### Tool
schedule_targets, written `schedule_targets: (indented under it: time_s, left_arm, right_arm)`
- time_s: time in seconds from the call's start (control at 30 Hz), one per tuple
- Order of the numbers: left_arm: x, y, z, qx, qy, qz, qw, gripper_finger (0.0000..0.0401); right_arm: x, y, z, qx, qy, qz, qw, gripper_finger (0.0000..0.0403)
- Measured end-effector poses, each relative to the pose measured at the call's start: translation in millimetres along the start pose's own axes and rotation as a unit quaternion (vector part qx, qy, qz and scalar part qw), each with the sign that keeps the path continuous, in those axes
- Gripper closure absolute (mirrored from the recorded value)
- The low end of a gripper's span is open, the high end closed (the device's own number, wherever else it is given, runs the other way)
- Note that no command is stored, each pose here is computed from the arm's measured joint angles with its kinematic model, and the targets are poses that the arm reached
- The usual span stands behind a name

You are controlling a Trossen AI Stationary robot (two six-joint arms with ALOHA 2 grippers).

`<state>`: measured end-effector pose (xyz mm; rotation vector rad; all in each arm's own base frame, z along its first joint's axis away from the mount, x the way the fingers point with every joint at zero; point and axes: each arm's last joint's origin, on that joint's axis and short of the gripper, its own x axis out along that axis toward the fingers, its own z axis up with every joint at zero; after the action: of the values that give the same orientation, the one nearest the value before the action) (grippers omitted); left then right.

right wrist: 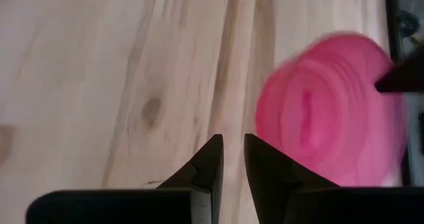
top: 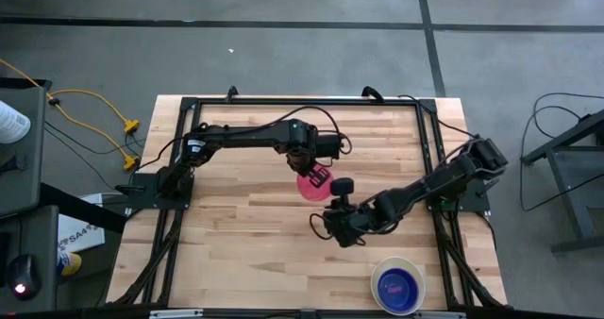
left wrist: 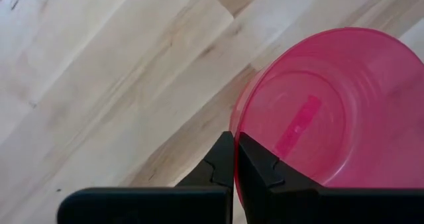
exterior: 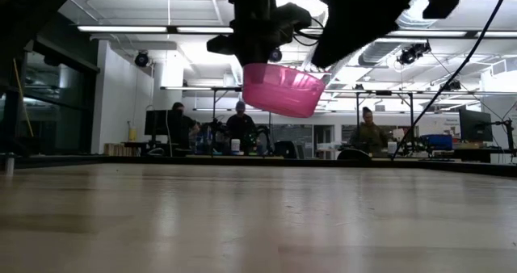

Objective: Nest bowls inside each other
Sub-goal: Stack the red bowl on the purple bowl

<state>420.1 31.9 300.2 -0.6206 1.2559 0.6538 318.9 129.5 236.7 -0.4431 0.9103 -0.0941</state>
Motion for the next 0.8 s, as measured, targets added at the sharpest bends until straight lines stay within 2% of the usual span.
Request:
schedule_targets:
  time_s: [0.23, 0.8]
  left_arm:
    - [-0.3, -1.7, -2.6, 0.004, 0.004, 0.001, 1.0, 0.04]
    - [-0.7, -3.0, -7.2, 0.012, 0.013, 0.008, 1.0, 0.04]
  right_arm:
    - [1.9, 6.0, -0.6, -0.036, 0.001, -0.039, 0.999, 0.0348]
    - [5.1, 7.2, -4.4, -0.091, 0.003, -0.041, 0.995, 0.0348]
